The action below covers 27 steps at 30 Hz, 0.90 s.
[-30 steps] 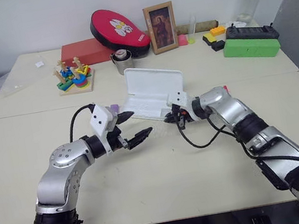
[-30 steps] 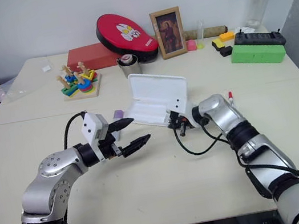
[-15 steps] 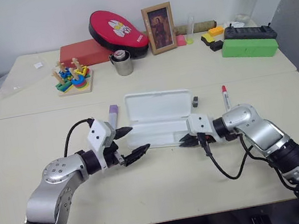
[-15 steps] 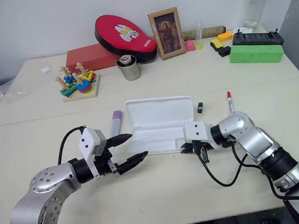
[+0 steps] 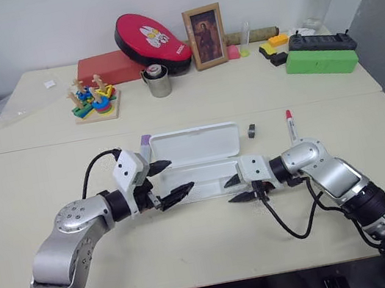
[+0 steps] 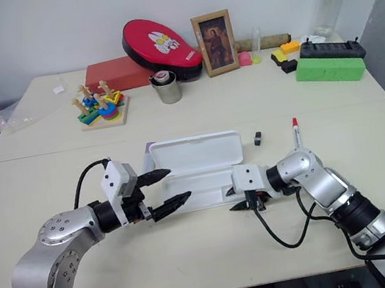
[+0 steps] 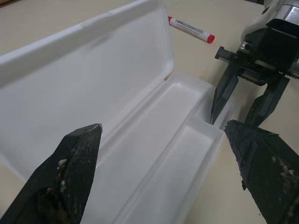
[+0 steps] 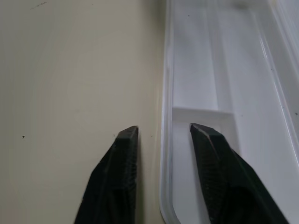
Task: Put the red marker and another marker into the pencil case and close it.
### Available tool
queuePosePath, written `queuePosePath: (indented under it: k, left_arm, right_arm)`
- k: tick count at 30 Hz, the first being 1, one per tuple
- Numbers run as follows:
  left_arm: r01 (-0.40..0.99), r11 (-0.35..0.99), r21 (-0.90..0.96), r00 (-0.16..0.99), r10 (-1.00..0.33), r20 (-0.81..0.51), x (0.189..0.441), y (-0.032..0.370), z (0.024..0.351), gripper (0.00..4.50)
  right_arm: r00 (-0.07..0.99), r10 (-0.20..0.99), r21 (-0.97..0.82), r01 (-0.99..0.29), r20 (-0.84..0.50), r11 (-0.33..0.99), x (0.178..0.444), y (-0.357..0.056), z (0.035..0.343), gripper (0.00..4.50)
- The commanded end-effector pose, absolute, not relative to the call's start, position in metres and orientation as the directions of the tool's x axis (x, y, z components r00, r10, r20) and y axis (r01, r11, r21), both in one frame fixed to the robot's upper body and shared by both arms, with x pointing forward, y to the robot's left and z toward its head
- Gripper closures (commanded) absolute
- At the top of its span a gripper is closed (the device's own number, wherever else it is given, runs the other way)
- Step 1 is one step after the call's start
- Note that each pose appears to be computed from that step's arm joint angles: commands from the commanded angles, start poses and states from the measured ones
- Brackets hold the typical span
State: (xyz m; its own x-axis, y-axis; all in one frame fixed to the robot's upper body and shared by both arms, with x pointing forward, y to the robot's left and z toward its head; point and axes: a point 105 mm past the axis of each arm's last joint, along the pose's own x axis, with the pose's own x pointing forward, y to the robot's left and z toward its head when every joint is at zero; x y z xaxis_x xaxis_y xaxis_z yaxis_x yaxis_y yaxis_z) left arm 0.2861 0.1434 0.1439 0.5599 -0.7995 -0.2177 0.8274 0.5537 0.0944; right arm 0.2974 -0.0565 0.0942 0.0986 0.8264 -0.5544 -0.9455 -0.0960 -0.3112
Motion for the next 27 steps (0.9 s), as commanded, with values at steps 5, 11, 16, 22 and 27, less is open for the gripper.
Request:
queuePosePath:
  k: [5, 11, 16, 22, 27]
  left_arm:
    - [0.868, 0.477, 0.136, 0.495, -0.853, -0.164, 0.279, 0.122, 0.163, 0.0]
    - [0.931, 0.354, 0.092, 0.362, -0.926, -0.106, 0.275, 0.076, 0.165, 0.0]
    - [0.949, 0.295, 0.108, 0.303, -0.951, -0.066, 0.285, 0.042, 0.17, 0.0]
    - [0.962, 0.233, 0.144, 0.241, -0.97, -0.038, 0.293, 0.01, 0.179, 0.0]
    - [0.954, 0.245, 0.171, 0.245, -0.969, 0.019, 0.301, -0.006, 0.192, 0.0]
  right_arm:
    - [0.174, 0.926, -0.26, -0.962, -0.335, 0.087, 0.295, -0.068, 0.151, 0.74]
    - [0.607, 0.773, -0.129, -0.795, -0.183, 0.593, 0.325, -0.14, 0.178, 0.05]
    - [0.91, 0.351, -0.153, -0.387, -0.219, 0.909, 0.361, -0.202, 0.167, 0.05]
    - [0.942, 0.1, -0.095, -0.137, -0.32, 0.986, 0.366, -0.216, 0.134, 0.05]
    - [0.895, 0.07, -0.048, -0.101, -0.44, 0.994, 0.355, -0.202, 0.096, 0.05]
